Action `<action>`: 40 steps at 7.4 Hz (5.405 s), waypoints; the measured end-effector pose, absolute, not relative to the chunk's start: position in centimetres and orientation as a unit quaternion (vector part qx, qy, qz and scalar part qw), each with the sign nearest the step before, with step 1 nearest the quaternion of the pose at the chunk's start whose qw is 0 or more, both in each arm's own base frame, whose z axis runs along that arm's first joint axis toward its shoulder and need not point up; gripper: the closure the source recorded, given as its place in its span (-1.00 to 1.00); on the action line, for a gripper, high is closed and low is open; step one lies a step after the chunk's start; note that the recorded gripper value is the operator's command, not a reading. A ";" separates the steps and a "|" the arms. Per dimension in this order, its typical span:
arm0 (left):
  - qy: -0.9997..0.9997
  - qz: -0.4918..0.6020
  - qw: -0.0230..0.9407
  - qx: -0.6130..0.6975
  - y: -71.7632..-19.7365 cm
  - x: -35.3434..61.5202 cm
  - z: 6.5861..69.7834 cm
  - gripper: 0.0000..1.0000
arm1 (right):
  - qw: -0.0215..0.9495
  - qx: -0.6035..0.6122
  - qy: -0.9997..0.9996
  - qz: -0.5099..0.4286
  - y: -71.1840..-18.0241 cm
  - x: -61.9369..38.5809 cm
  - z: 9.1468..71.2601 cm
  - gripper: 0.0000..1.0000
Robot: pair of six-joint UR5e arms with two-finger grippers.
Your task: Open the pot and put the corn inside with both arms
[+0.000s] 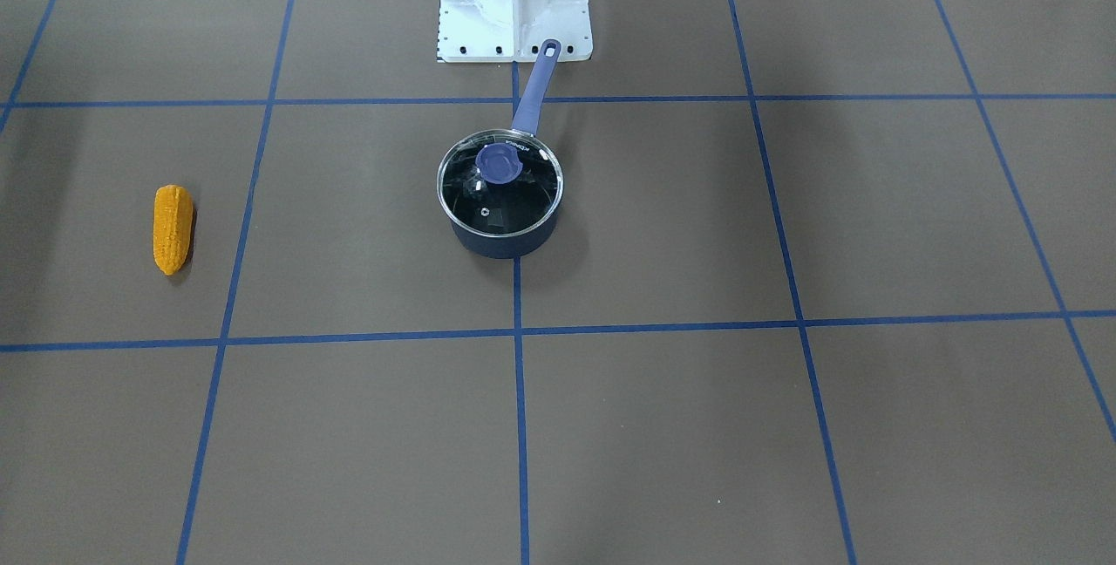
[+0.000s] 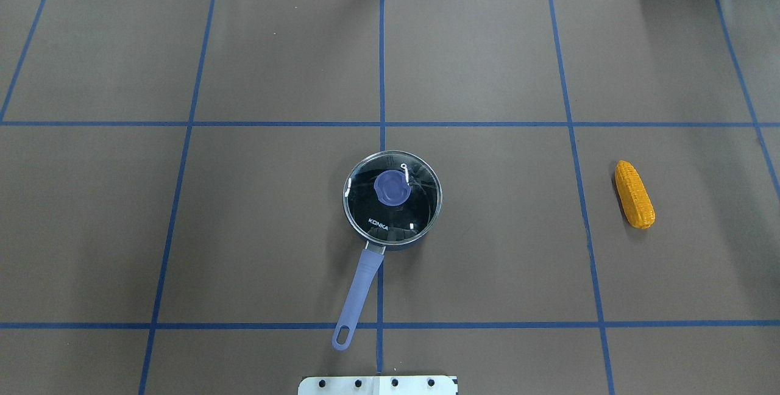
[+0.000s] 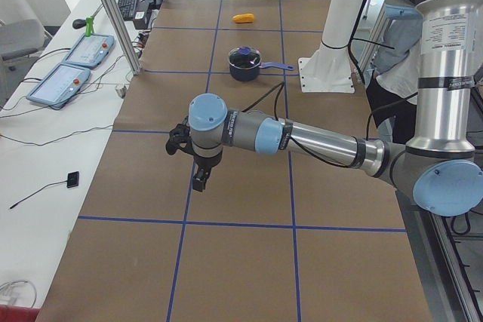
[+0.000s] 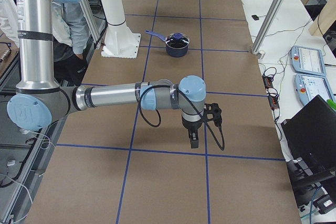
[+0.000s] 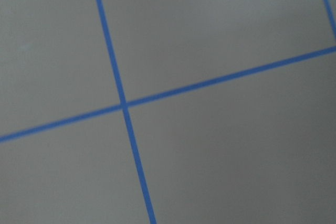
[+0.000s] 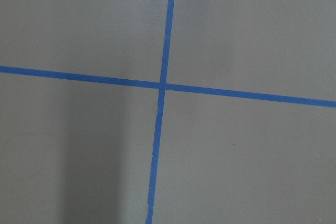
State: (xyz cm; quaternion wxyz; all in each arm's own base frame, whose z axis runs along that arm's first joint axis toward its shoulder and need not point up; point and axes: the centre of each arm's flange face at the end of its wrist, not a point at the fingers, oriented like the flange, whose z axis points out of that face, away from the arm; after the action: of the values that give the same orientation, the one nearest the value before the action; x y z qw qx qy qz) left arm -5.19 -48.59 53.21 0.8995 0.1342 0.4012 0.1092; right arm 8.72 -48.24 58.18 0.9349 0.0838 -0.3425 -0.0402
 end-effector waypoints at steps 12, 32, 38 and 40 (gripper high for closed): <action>0.440 -0.054 0.894 0.066 -48.4 30.6 24.0 -0.97 | 0.922 0.127 -0.365 0.002 -52.1 0.7 53.9 -1.00; 0.395 -0.055 0.916 0.042 -40.1 60.6 8.7 -0.57 | 0.924 0.115 -0.366 0.003 -51.5 0.3 55.0 -1.00; 0.397 -0.059 0.915 0.046 -40.6 59.7 8.4 -0.01 | 0.924 0.115 -0.366 0.003 -51.5 0.3 55.0 -1.00; 0.401 -0.064 0.913 0.049 -40.9 58.1 7.7 0.05 | 0.923 0.116 -0.366 0.003 -51.5 0.3 55.0 -1.00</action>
State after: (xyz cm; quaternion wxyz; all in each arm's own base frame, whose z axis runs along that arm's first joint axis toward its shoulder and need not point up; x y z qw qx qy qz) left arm 58.12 -40.90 7.67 0.9127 0.0491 0.4005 -0.0641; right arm 0.29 -51.51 54.96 0.9234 0.1160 -0.3659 0.0025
